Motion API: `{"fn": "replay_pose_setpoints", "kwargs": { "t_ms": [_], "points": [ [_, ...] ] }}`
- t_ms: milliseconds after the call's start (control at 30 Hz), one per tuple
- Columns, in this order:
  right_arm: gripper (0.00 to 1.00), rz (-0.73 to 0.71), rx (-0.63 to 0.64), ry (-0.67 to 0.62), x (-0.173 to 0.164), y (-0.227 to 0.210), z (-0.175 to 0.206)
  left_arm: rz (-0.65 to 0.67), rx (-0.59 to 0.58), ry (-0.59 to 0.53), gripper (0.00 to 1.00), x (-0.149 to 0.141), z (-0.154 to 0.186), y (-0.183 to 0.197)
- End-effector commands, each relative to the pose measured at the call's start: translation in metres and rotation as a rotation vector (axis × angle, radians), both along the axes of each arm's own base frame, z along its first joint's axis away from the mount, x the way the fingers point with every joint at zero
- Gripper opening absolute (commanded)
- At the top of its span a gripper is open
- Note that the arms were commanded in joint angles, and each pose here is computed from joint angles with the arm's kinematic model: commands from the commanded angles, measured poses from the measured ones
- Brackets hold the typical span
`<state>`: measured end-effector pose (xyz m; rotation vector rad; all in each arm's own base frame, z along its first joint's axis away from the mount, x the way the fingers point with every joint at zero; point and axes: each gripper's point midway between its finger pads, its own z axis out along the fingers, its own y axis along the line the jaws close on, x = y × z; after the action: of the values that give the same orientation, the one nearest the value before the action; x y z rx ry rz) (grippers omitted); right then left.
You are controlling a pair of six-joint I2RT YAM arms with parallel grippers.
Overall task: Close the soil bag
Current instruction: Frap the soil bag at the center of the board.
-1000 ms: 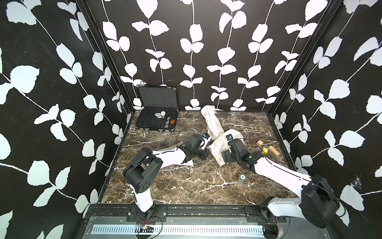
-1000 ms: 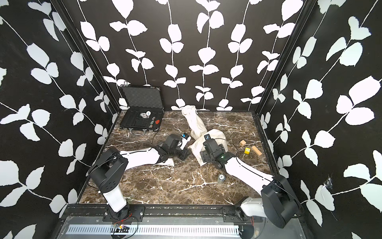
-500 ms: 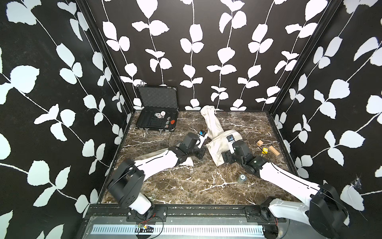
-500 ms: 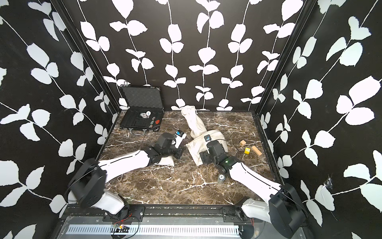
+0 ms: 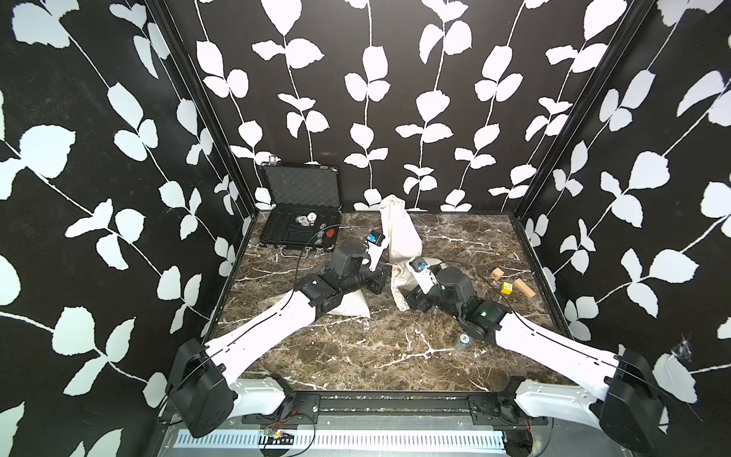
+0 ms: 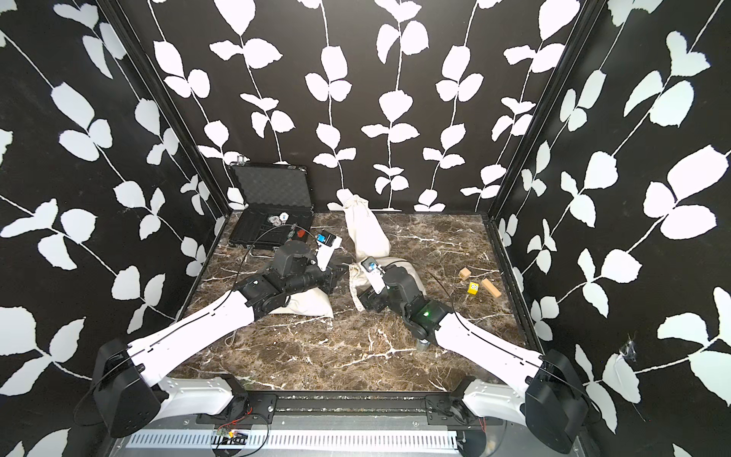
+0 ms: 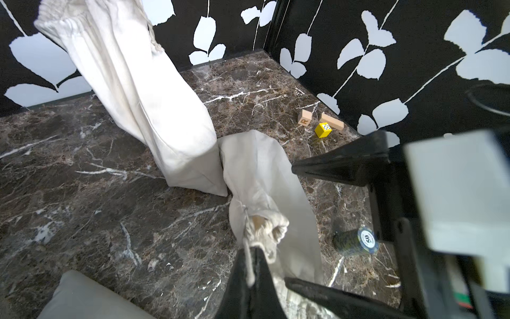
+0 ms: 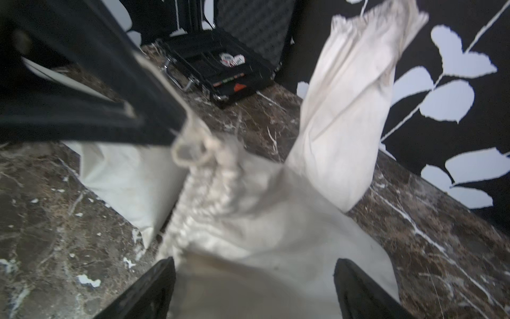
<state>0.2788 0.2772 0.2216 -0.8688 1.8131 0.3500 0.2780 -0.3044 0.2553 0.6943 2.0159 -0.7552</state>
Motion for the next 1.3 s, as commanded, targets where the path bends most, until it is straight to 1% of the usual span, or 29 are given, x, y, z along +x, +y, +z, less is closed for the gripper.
{"fn": "replay_pose_setpoints", "kwargs": {
  "t_ms": [0,100,133,167,233,267,333,367,400,433,500,567,633,700,733,767,833,900,967,1000,1133,1267],
  "points": [
    [0.92,0.063,0.047,-0.077,-0.004,0.021,0.029,-0.002,-0.057,-0.010,0.00,-0.008,0.026,0.002],
    [0.92,0.066,0.045,-0.088,-0.002,0.028,0.031,-0.009,-0.073,-0.006,0.00,-0.010,0.032,0.002],
    [0.90,0.041,0.031,-0.093,0.003,0.026,0.029,-0.012,-0.078,-0.005,0.00,-0.010,0.034,0.001],
    [0.86,0.009,0.007,-0.093,0.010,0.025,0.025,-0.018,-0.085,-0.005,0.00,-0.011,0.037,0.000],
    [0.73,-0.043,-0.039,-0.096,0.021,0.022,0.017,-0.029,-0.105,-0.007,0.00,-0.014,0.044,0.000],
    [0.64,-0.067,-0.067,-0.090,0.027,0.020,0.011,-0.035,-0.120,-0.014,0.00,-0.016,0.050,0.000],
    [0.44,-0.135,-0.118,-0.070,0.041,0.011,-0.005,-0.042,-0.166,-0.041,0.00,-0.021,0.065,0.002],
    [0.33,-0.185,-0.141,-0.058,0.050,0.003,-0.014,-0.022,-0.181,-0.060,0.00,-0.022,0.072,0.008],
    [0.25,-0.241,-0.163,-0.040,0.057,-0.010,-0.024,0.016,-0.182,-0.074,0.00,-0.020,0.076,0.016],
    [0.19,-0.297,-0.185,-0.020,0.063,-0.024,-0.035,0.055,-0.181,-0.090,0.00,-0.019,0.082,0.026],
    [0.15,-0.403,-0.225,0.023,0.070,-0.058,-0.056,0.147,-0.178,-0.113,0.00,-0.014,0.093,0.052],
    [0.14,-0.488,-0.279,0.072,0.070,-0.092,-0.077,0.240,-0.207,-0.107,0.00,-0.006,0.102,0.083],
    [0.14,-0.569,-0.361,0.126,0.065,-0.126,-0.097,0.302,-0.270,-0.085,0.00,0.001,0.107,0.108],
    [0.14,-0.612,-0.418,0.158,0.057,-0.145,-0.104,0.350,-0.309,-0.068,0.00,0.005,0.106,0.127],
    [0.15,-0.605,-0.422,0.155,0.055,-0.146,-0.102,0.359,-0.306,-0.064,0.00,0.005,0.104,0.130],
    [0.15,-0.577,-0.402,0.162,0.052,-0.140,-0.099,0.350,-0.297,-0.060,0.00,0.004,0.102,0.129],
    [0.16,-0.462,-0.309,0.135,0.046,-0.112,-0.077,0.291,-0.318,-0.039,0.00,0.003,0.099,0.118],
    [0.29,-0.323,-0.204,0.055,0.040,-0.075,-0.046,0.245,-0.347,-0.012,0.00,0.003,0.095,0.108],
    [0.38,-0.206,-0.133,-0.006,0.033,-0.043,-0.019,0.229,-0.361,0.005,0.00,0.004,0.094,0.103],
    [0.41,-0.158,-0.108,-0.030,0.031,-0.029,-0.006,0.227,-0.362,0.008,0.00,0.004,0.094,0.103],
    [0.58,-0.006,-0.081,-0.094,0.020,0.024,0.028,0.211,-0.361,0.001,0.00,-0.001,0.100,0.103],
    [0.68,0.103,-0.073,-0.118,0.009,0.062,0.042,0.221,-0.352,-0.007,0.00,-0.004,0.101,0.106]
  ]
}}
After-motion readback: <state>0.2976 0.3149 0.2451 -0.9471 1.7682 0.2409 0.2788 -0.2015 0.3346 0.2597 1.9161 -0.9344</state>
